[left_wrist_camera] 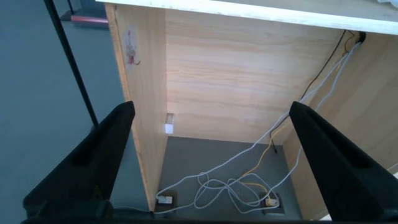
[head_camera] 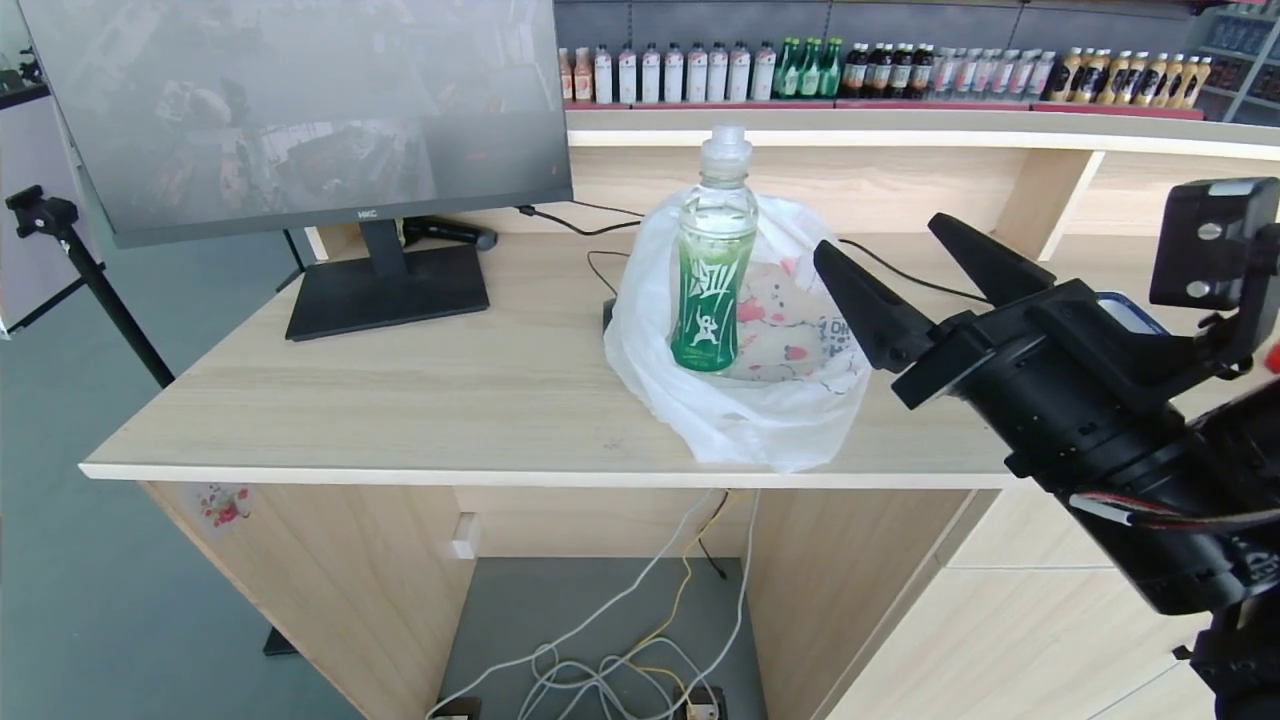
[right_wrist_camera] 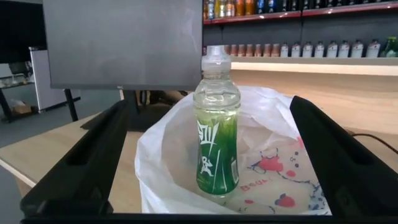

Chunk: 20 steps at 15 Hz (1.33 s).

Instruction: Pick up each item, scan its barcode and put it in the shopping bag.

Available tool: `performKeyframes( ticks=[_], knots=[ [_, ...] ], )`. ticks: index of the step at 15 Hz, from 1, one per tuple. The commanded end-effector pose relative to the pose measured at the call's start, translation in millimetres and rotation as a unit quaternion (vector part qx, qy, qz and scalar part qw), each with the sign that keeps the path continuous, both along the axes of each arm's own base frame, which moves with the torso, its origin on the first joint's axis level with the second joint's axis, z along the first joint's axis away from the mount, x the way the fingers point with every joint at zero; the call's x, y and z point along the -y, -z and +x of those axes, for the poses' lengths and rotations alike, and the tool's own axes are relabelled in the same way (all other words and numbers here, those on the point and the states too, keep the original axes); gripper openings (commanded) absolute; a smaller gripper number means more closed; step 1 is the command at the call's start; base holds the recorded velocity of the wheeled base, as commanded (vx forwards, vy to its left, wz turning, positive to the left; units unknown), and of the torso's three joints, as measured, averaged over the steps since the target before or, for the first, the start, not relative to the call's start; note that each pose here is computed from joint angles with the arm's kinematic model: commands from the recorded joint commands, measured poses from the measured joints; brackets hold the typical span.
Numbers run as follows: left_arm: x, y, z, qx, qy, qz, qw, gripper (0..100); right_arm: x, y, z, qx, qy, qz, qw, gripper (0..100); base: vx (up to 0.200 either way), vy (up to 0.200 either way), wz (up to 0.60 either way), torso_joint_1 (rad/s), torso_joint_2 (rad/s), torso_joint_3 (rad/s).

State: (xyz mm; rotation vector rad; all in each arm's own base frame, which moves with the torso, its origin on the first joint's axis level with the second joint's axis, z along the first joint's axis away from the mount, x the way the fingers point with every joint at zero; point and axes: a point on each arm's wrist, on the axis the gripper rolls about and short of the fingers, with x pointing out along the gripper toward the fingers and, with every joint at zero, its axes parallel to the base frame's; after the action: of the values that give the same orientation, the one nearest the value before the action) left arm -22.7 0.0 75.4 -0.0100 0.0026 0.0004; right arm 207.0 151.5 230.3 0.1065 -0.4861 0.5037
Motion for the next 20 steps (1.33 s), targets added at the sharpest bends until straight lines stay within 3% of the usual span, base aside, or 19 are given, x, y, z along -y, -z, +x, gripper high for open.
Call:
performKeyframes(
  ticks=[1,10,20],
  knots=[
    [0.0,0.0,0.0,0.000,-0.001,-0.001,1.0000,100,1.4,4.3,-1.1,-0.007,0.001,-0.005,1.000,100,0.000,-0.200,0.00,0.002,0.00,0.002],
    [0.0,0.0,0.0,0.000,-0.001,-0.003,1.0000,100,31.2,-5.7,-16.3,0.010,0.034,0.007,0.999,100,0.000,-0.200,0.00,0.001,0.00,0.002],
    [0.0,0.0,0.0,0.000,-0.001,-0.003,1.0000,100,33.4,3.7,-13.3,-0.007,0.042,-0.005,0.999,100,0.000,-0.200,0.00,0.002,0.00,0.007]
  ],
)
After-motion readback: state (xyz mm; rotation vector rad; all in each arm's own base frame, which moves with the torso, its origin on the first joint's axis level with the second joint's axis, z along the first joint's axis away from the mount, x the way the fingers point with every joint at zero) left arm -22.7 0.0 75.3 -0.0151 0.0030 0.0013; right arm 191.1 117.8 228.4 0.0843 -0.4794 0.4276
